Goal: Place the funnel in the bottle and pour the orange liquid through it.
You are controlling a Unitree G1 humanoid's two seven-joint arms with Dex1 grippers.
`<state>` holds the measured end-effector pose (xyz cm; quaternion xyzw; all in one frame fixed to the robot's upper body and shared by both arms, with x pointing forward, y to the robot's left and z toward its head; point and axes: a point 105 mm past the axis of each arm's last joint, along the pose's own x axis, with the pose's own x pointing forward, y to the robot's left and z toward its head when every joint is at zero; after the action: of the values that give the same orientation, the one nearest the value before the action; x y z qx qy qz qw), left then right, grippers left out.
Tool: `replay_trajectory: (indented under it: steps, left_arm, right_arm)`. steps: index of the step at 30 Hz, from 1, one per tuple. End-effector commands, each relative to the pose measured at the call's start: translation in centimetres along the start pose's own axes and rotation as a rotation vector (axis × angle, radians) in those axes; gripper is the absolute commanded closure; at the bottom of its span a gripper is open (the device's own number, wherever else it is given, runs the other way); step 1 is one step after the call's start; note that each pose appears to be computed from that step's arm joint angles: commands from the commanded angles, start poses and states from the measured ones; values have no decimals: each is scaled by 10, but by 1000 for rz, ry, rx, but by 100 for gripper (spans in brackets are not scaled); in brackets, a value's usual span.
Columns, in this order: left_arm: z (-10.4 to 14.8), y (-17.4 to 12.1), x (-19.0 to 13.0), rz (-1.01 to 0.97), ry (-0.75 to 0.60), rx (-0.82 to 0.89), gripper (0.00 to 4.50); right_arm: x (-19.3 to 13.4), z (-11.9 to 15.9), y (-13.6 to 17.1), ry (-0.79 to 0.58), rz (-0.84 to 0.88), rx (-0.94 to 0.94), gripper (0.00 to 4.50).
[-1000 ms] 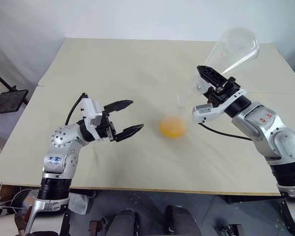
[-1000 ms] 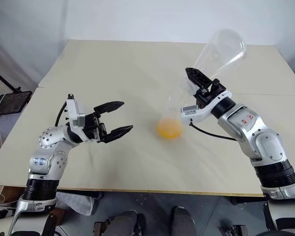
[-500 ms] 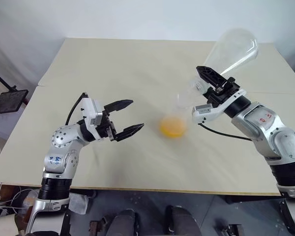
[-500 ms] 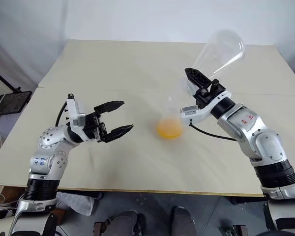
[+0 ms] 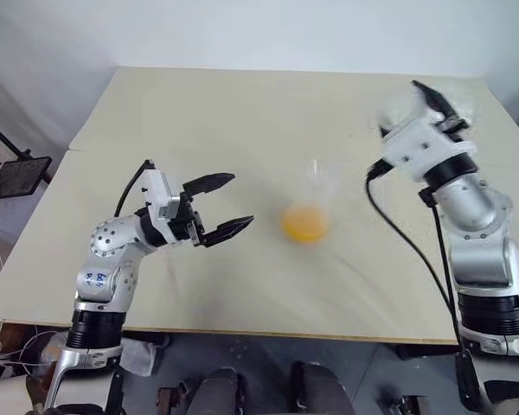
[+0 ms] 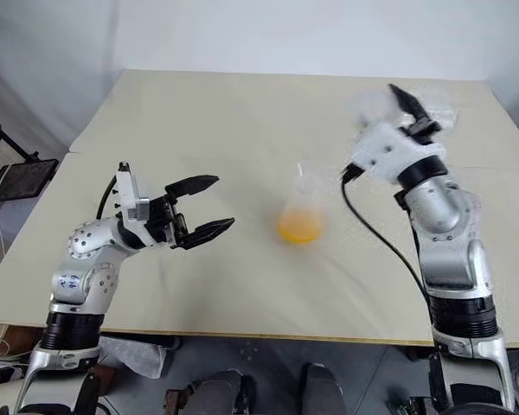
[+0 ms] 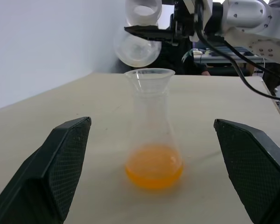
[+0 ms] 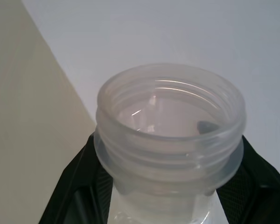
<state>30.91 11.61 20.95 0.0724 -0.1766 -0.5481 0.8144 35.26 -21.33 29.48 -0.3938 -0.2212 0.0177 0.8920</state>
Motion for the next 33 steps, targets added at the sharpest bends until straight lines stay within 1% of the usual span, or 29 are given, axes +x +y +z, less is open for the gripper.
replay_trajectory:
  steps: [1,3,5,6,10,13,21,23,25,26,27,31,33]
  left_arm:
    - [7,3,-1,-10,-7,24,0]
    - [7,4,-1,-15,-5,23,0]
    - [7,4,0,-19,-6,21,0]
    - [7,4,1,-22,-6,20,0]
    - [6,4,3,-27,-9,16,0]
    - [6,4,4,-30,-13,14,0]
    - [8,3,7,-33,-11,10,0]
    - [8,3,8,-34,-9,9,0]
    - [9,3,9,-35,-7,10,0]
    - [9,3,9,-35,-6,10,0]
    - [9,4,9,-35,-6,10,0]
    - [10,4,7,-35,-1,12,0]
    - [10,4,6,-34,3,13,0]
  right_arm:
    - [-14,-25,-30,92,-92,280,204]
    - [-22,-52,-38,184,-143,457,204]
    - [-32,-77,-43,273,-187,514,204]
    - [-34,-81,-41,282,-172,513,204]
    - [-35,-93,-34,295,-161,591,204]
    - [-30,-92,-27,270,-112,575,204]
    - [-22,-107,-34,265,-161,531,204]
    - [-22,-112,-34,271,-178,541,130]
    - [-21,-114,-34,270,-185,545,66]
    - [-21,-115,-34,270,-183,541,42]
    - [-21,-114,-34,262,-179,544,1]
    - [-22,-102,-37,214,-142,541,1]
    - [-28,-93,-47,186,-133,514,1]
